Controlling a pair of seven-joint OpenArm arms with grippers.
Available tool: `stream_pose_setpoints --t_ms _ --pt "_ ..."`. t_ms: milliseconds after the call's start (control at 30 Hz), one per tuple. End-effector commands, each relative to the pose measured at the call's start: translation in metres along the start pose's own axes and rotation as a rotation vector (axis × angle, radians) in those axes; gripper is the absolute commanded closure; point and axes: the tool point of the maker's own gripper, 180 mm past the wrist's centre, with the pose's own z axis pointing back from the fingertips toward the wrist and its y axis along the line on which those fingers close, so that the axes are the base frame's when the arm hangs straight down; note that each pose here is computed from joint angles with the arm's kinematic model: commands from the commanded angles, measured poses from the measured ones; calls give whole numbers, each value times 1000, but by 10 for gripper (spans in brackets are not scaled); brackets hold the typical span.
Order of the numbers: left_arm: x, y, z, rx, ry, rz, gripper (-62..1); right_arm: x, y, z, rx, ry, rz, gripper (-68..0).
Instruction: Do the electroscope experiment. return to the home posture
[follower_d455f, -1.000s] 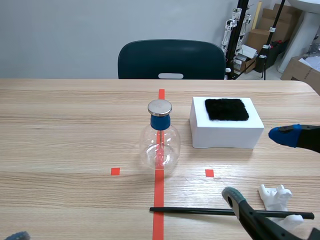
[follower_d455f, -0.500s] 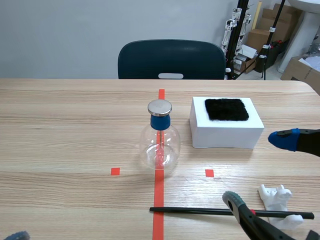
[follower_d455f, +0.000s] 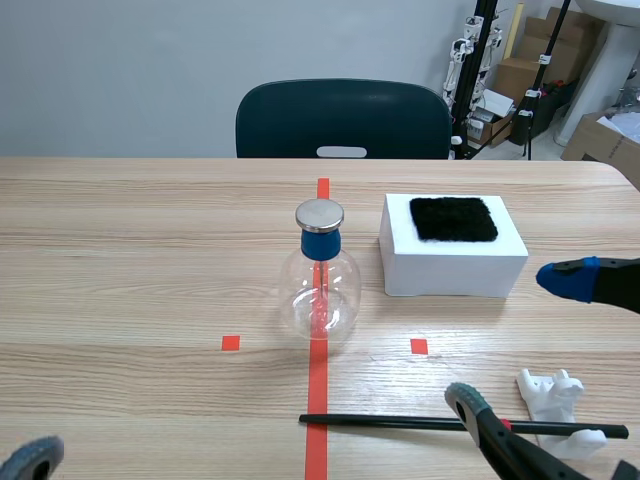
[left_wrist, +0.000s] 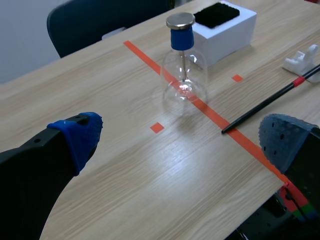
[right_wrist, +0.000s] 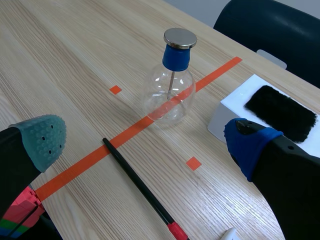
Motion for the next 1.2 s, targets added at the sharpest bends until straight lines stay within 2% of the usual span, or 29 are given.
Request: stream_pose_setpoints --t_ms 0,267,967,1167 --pt "16 0 -5 -2 -52 -14 -623 8 -1 -2 8 -29 10 -679" --pt "31 -3 -10 -19 -92 -26 -623 9 -1 -2 8 -30 10 -679" --pt "30 -3 -10 -19 -86 -26 -623 8 -1 -2 8 -27 10 -679" --pt "30 -3 -10 -19 -86 -27 -623 12 -2 -3 6 -44 16 -679"
